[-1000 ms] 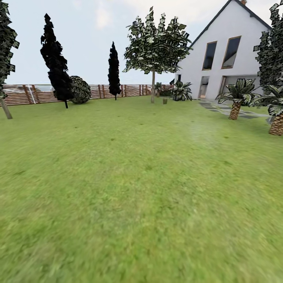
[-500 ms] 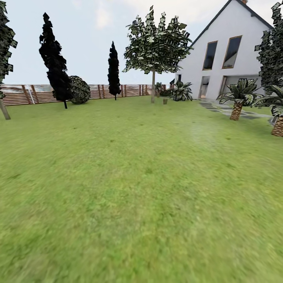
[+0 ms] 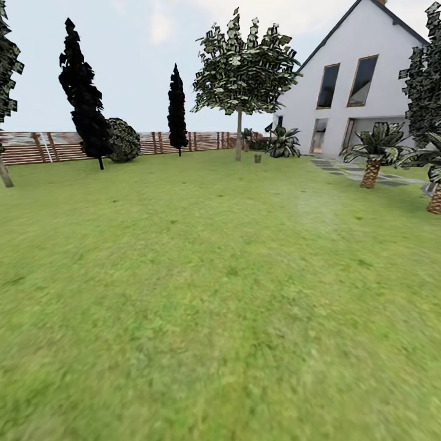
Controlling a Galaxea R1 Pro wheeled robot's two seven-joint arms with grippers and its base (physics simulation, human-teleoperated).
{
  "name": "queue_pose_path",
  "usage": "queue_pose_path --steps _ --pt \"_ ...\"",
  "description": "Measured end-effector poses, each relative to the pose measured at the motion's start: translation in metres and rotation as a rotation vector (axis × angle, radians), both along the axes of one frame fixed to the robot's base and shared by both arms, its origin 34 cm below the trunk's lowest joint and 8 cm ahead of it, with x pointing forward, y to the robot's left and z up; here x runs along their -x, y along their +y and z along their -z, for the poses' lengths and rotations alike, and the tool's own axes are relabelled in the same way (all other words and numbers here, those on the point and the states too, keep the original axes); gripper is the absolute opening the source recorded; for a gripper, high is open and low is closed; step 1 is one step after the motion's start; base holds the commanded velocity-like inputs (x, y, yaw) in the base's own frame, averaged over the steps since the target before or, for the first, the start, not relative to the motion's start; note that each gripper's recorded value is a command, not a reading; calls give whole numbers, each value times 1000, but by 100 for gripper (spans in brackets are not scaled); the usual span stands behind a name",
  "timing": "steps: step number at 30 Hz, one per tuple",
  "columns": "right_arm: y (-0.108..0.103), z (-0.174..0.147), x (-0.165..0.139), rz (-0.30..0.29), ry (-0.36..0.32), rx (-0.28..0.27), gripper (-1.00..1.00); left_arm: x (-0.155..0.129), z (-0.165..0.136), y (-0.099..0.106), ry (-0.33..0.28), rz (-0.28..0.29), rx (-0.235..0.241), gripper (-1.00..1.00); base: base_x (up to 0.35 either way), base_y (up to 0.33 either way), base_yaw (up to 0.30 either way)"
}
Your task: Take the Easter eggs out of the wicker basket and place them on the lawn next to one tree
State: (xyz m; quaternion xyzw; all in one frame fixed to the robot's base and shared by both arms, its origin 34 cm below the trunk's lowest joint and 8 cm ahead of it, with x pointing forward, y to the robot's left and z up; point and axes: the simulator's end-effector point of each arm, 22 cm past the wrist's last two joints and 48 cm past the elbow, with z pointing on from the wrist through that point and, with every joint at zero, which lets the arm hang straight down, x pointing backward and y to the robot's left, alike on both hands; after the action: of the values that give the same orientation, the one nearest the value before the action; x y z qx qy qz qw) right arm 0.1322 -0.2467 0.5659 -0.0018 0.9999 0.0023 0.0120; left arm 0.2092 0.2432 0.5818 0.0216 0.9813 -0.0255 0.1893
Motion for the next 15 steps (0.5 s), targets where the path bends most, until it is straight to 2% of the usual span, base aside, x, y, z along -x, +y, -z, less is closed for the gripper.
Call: queue_pose_path --steps 15 --pt "0 0 0 0 0 0 100 0 0 0 -1 0 0 100 260 0 0"
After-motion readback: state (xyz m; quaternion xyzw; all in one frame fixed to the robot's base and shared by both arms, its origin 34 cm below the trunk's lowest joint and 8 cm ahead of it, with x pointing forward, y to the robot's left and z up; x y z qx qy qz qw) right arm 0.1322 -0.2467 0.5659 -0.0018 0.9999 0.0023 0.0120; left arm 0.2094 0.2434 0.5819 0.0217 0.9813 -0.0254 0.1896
